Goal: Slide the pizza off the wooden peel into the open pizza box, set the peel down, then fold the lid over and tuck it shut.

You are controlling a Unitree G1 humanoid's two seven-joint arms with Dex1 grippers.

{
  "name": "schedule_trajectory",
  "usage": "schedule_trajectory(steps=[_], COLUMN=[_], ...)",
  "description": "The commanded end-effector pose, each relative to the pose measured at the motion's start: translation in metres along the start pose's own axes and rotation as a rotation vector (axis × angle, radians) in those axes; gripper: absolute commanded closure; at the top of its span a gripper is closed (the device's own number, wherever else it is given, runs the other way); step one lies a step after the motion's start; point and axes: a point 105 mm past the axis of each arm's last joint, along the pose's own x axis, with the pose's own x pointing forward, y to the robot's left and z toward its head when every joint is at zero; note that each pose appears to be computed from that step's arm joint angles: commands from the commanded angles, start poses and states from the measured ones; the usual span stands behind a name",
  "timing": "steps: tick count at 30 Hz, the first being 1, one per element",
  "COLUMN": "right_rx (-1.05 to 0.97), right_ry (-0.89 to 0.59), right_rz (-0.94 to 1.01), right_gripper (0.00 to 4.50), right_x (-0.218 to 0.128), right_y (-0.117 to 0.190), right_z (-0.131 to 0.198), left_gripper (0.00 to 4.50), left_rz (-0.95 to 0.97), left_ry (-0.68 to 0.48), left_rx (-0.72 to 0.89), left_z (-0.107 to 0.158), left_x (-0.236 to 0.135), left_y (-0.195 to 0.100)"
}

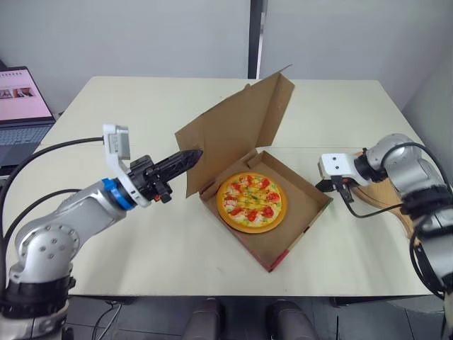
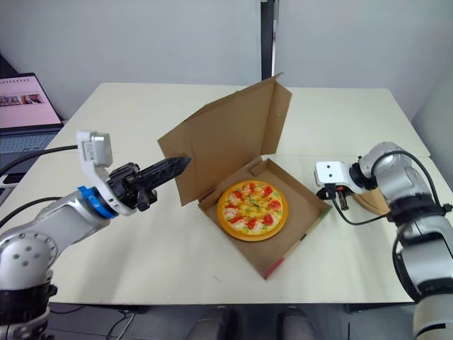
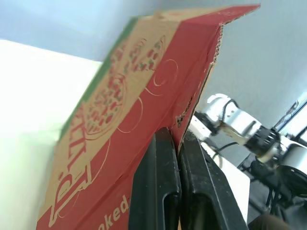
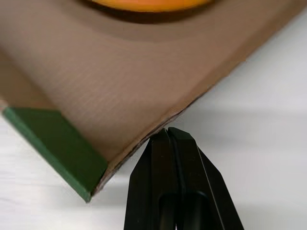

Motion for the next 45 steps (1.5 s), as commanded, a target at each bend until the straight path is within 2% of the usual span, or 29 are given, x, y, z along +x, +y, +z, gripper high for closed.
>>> schedule_trajectory(steps=[1, 14, 18, 22, 25, 29, 32, 35, 40, 45], right_rx=[-0.024, 0.110, 0.174, 0.292, 0.324, 0.349, 0.425, 0.480, 0.533, 0.559], right_ry=[-0.084, -0.237, -0.262, -0.285, -0.282, -0.297, -0.387, -0.456, -0.569, -0.630], right_rz=[0.025, -0.010, -0.099, -0.190, -0.269, -0.379, -0.554, -0.638, -0.699, -0.656], right_gripper=[4.48, 4.48, 4.48, 4.48, 3.85, 2.44, 1.35, 0.29, 0.29, 0.29], right_x=[-0.003, 0.014, 0.016, 0.002, -0.009, -0.026, -0.050, -0.058, -0.066, -0.063], right_y=[0.015, 0.065, 0.063, 0.053, 0.046, 0.035, 0.009, -0.006, -0.025, -0.031], right_z=[0.027, 0.063, 0.065, 0.055, 0.043, 0.034, 0.034, 0.039, 0.058, 0.080], left_gripper=[4.50, 4.50, 4.50, 4.50, 4.50, 4.50, 4.50, 4.50, 4.50, 4.50], left_rz=[-0.026, -0.011, -0.003, 0.005, 0.010, 0.013, 0.017, 0.019, 0.024, 0.032], left_ry=[0.031, -0.008, 0.004, 0.015, 0.020, 0.021, 0.024, 0.021, 0.020, 0.015], left_rx=[0.037, 0.093, 0.110, 0.132, 0.154, 0.165, 0.171, 0.175, 0.178, 0.183], left_z=[0.001, 0.017, 0.017, 0.018, 0.020, 0.023, 0.025, 0.027, 0.028, 0.029], left_x=[0.006, 0.023, 0.022, 0.019, 0.018, 0.016, 0.014, 0.013, 0.012, 0.012], left_y=[0.008, 0.032, 0.035, 0.038, 0.039, 0.041, 0.042, 0.042, 0.043, 0.045])
